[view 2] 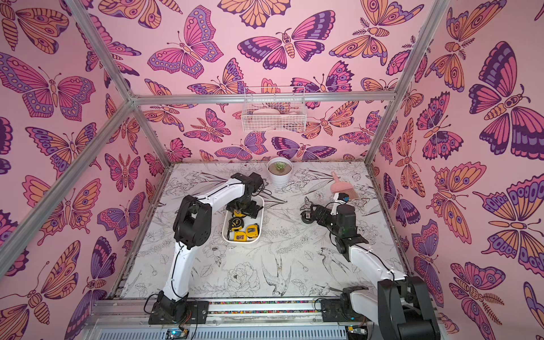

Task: Take the tape measure out of the storage box
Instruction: Place the tape measure at the center of the board, then pick up the tape measure from the storage box.

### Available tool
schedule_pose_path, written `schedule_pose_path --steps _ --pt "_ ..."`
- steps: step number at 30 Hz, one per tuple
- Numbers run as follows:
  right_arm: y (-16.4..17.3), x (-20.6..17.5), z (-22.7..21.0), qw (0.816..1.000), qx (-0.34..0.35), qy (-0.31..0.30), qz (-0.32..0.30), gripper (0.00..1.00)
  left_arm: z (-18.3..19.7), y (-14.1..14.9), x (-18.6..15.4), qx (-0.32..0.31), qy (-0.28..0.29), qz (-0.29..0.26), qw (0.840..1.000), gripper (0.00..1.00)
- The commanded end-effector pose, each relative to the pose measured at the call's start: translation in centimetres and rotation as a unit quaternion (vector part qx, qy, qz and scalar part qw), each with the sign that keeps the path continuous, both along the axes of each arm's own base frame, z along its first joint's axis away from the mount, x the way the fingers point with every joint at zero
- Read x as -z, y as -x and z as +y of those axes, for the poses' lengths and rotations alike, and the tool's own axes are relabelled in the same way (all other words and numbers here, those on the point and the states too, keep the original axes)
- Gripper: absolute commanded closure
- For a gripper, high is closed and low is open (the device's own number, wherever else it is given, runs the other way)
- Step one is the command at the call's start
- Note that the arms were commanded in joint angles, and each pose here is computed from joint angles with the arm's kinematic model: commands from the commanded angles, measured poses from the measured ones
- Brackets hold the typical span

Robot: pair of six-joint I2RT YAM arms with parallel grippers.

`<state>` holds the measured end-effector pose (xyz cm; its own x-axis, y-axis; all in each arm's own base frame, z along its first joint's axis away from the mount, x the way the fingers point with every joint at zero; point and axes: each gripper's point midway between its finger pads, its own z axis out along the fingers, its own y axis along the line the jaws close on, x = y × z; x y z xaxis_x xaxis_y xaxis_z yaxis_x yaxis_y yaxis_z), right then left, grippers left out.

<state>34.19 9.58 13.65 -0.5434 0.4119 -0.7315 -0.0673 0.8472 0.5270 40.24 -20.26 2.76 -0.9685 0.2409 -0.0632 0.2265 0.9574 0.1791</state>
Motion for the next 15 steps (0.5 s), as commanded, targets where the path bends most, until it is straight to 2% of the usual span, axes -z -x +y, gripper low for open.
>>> schedule_pose_path --steps 1,4,13,15 --pt "0.1 -1.8 -0.5 1.0 0.007 0.011 -0.018 0.01 0.0 0.3 1.7 -0.004 -0.009 0.018 1.0 0.0" --pt "0.6 -2.3 -0.5 1.0 0.003 0.011 -0.019 0.01 -0.5 0.0 1.9 -0.009 0.001 0.02 1.0 0.04" --pt "1.2 -2.0 -0.4 1.0 -0.001 0.006 -0.012 0.01 -0.9 0.5 2.2 -0.001 0.009 0.032 0.999 0.28" --pt "1.2 -2.1 -0.4 1.0 0.0 0.009 -0.014 0.01 -0.7 1.1 2.4 0.002 0.007 0.039 0.999 0.27"
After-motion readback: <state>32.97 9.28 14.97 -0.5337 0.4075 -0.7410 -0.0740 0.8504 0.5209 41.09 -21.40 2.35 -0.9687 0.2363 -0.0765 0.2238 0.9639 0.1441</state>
